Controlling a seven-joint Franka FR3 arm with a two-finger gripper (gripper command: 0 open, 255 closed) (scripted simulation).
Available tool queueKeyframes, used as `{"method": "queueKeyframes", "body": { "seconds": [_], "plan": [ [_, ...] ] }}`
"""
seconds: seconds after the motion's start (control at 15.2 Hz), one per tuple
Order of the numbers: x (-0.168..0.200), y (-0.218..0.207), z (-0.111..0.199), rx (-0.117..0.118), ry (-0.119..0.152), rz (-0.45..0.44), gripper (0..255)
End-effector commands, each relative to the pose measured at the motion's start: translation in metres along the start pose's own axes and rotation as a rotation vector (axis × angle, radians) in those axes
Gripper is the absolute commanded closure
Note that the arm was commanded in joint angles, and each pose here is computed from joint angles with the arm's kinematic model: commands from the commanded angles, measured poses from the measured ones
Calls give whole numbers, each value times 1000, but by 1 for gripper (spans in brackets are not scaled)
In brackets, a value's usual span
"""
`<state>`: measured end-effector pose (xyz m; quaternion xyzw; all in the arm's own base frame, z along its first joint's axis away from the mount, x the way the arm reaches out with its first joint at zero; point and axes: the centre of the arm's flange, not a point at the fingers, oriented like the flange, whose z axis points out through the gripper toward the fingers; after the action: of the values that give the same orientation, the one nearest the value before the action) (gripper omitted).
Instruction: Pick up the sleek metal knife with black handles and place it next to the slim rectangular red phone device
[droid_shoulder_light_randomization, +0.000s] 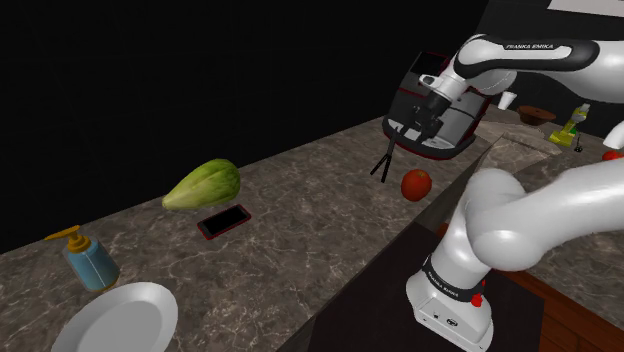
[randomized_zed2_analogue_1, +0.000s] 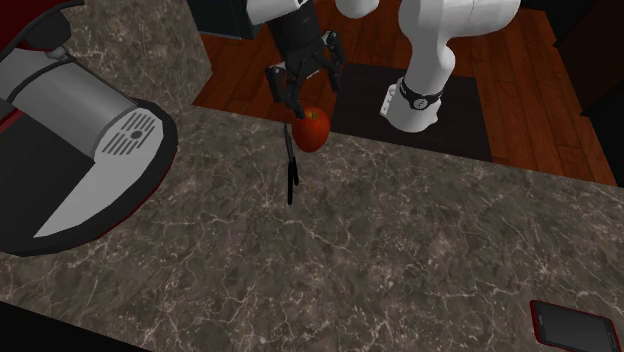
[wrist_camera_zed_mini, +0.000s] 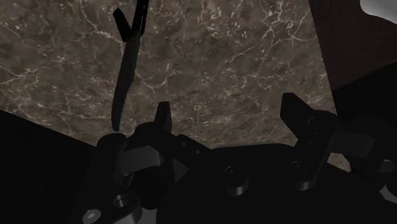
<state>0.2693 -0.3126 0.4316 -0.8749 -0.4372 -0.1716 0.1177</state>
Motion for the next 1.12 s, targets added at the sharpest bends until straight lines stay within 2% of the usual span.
{"method": "queueKeyframes", "body": {
  "seconds": [0.0,0.46,1.06],
  "plan": [
    [-19,23,12,18,22,-72,0],
    [-62,106,61,83,107,-303,0],
    [-58,102,101,83,107,-303,0]
  ]
}}
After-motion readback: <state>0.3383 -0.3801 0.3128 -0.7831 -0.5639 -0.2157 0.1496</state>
